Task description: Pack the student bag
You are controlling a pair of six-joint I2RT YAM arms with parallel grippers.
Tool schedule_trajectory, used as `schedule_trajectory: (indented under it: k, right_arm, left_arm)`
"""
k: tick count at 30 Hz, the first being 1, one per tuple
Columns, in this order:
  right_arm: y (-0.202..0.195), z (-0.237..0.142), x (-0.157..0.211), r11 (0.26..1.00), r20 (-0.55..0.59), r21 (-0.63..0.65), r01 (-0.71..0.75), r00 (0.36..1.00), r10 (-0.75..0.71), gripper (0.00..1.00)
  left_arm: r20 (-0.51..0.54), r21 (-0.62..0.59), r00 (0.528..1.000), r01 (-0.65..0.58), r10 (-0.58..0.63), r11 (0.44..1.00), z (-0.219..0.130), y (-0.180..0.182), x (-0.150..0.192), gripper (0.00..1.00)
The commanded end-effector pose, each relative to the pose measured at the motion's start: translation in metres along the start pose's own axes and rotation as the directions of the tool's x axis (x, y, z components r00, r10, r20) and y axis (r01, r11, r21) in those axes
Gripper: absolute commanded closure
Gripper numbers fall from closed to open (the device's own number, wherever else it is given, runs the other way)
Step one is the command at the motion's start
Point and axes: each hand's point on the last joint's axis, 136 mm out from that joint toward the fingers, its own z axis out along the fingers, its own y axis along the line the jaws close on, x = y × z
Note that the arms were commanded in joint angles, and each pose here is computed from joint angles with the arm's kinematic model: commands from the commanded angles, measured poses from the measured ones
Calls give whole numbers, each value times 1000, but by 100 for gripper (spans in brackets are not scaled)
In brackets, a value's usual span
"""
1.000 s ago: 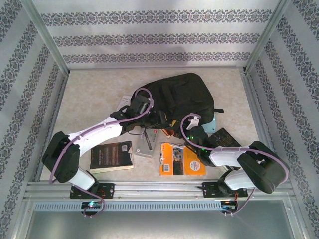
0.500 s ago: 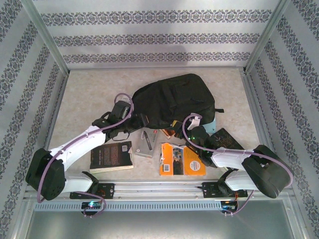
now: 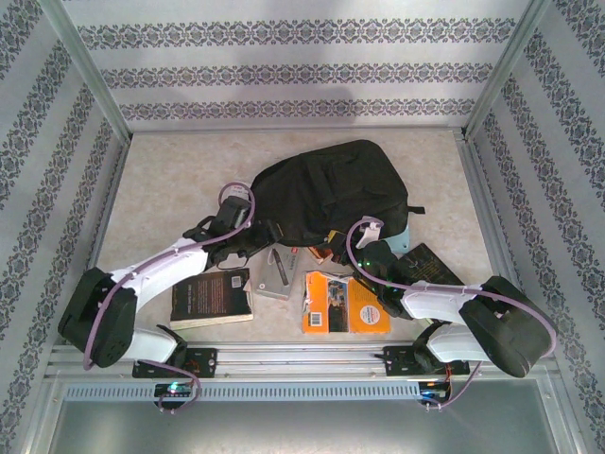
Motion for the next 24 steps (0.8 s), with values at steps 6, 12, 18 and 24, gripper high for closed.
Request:
schedule_trajectory:
  k: [6, 12, 18, 24]
  right_arm:
    - [5, -3, -4, 1000, 28, -16, 3, 1000, -3, 100]
    - [-1, 1, -2, 1000, 26, 9, -3, 1000, 2, 100]
    - [-4, 7, 1, 1000, 18, 25, -14, 1000, 13, 100]
    - [-6, 10, 1, 999, 20, 31, -24, 1000, 23, 100]
  left_arm:
    - [-3, 95, 999, 52, -52, 994, 6, -11, 0, 62]
    - [-13, 116, 998, 70, -69, 991, 5, -10, 5, 66]
    - [-16, 128, 998, 62, -61, 990, 1, -14, 8, 69]
    - [-17, 138, 999, 51, -49, 989, -1, -18, 10, 75]
